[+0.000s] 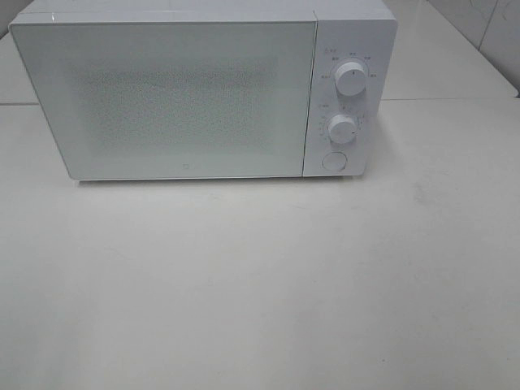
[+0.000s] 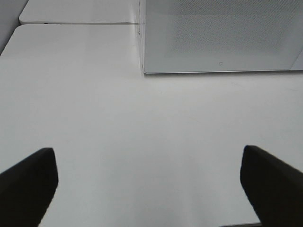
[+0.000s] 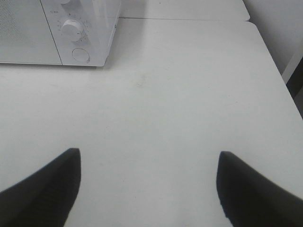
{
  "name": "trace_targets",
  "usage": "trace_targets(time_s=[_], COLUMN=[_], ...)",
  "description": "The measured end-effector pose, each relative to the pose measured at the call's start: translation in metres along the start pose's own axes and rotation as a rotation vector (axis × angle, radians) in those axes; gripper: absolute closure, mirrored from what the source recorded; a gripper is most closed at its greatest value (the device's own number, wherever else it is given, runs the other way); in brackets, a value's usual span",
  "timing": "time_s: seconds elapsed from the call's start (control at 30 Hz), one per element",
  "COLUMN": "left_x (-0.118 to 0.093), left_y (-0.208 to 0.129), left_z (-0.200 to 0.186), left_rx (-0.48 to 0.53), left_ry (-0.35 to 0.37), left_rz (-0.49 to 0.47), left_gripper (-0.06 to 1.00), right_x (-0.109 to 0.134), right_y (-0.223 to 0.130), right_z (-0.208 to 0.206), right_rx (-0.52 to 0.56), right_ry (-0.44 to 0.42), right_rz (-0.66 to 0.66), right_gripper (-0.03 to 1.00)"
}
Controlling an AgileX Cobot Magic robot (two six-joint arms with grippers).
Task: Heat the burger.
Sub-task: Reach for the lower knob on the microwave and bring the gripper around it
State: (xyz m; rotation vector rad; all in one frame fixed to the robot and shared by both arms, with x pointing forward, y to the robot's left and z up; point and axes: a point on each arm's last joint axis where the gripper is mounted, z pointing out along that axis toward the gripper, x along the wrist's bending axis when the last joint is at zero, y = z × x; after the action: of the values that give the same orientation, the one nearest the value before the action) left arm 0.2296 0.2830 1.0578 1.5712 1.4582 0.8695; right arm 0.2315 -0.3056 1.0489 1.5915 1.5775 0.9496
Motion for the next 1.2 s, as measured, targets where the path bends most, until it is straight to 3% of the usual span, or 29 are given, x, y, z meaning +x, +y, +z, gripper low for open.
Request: trace_targets(time_s=[1.03,1.2], left_x=[0.0,0.0], left_y=[0.0,0.0], left_z=[0.0,0.0], left_rx=[0.0,0.0], left_ry=[0.0,0.0], left_rz=[0.0,0.0], left_gripper=[-0.02,-0.02], right_x=[-0.0002,-0.0001], right_y=[0.0001,0.0083], right_z=[0.0001,-0.0052], right_rx=[0.001,-0.055], right_ry=[0.022,0.028], right_rz=[-0.012,-0.014], right_gripper=[0.21,0.21])
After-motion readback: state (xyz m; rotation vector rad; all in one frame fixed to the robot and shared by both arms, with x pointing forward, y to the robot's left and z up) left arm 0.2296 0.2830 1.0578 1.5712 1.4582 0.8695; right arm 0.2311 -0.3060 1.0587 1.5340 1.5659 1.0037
